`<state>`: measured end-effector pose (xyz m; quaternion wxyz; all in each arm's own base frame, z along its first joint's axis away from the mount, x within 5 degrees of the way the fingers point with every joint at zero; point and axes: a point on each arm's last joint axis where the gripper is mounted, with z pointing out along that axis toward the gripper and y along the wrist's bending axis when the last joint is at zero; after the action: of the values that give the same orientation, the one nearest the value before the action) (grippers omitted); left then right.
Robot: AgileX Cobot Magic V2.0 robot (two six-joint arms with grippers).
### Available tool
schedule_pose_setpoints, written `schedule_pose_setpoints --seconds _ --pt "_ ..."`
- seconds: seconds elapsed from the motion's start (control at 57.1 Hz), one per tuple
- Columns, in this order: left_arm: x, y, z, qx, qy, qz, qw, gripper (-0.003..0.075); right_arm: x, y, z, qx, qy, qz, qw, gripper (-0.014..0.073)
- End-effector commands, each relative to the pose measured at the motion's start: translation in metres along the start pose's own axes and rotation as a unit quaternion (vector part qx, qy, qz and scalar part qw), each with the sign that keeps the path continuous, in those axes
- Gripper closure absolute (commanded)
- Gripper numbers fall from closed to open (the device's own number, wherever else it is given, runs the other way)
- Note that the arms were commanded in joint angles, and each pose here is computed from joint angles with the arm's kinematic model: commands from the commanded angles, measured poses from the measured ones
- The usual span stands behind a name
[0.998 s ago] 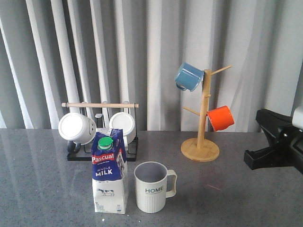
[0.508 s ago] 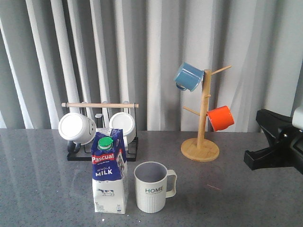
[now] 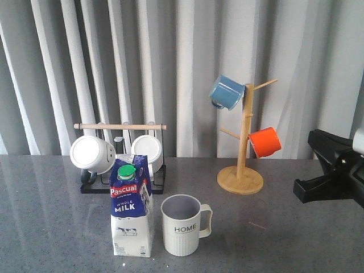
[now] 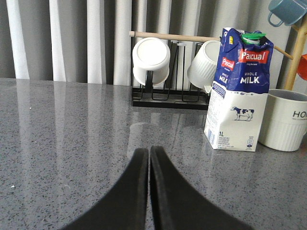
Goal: Place milk next to cup
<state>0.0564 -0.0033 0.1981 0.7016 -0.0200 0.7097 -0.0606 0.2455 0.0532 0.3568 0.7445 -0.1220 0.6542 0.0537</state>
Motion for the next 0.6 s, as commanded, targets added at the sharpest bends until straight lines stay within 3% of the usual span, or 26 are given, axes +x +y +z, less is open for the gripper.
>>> schedule_pose_setpoints --seconds 0.0,0.14,0.298,0.578 --pt "-0.014 -0.002 -0.002 0.005 -0.049 -0.009 0.999 0.0726 -0.023 -0.003 -0.009 0.007 -0.063 -0.009 0.998 0.0603" --pt "-0.014 -0.002 -0.002 0.005 -0.049 -0.009 0.999 0.0726 -0.004 -0.007 -0.050 0.034 -0.022 0.012 0.999 0.0603" --pt "-0.014 -0.002 -0.002 0.005 -0.049 -0.009 0.999 0.0726 0.039 -0.008 -0.116 0.081 0.017 0.056 0.995 0.0603" --pt "-0.014 -0.002 -0.002 0.005 -0.049 -0.009 0.999 0.0726 0.116 0.011 -0.193 0.086 -0.011 0.039 0.995 0.0603"
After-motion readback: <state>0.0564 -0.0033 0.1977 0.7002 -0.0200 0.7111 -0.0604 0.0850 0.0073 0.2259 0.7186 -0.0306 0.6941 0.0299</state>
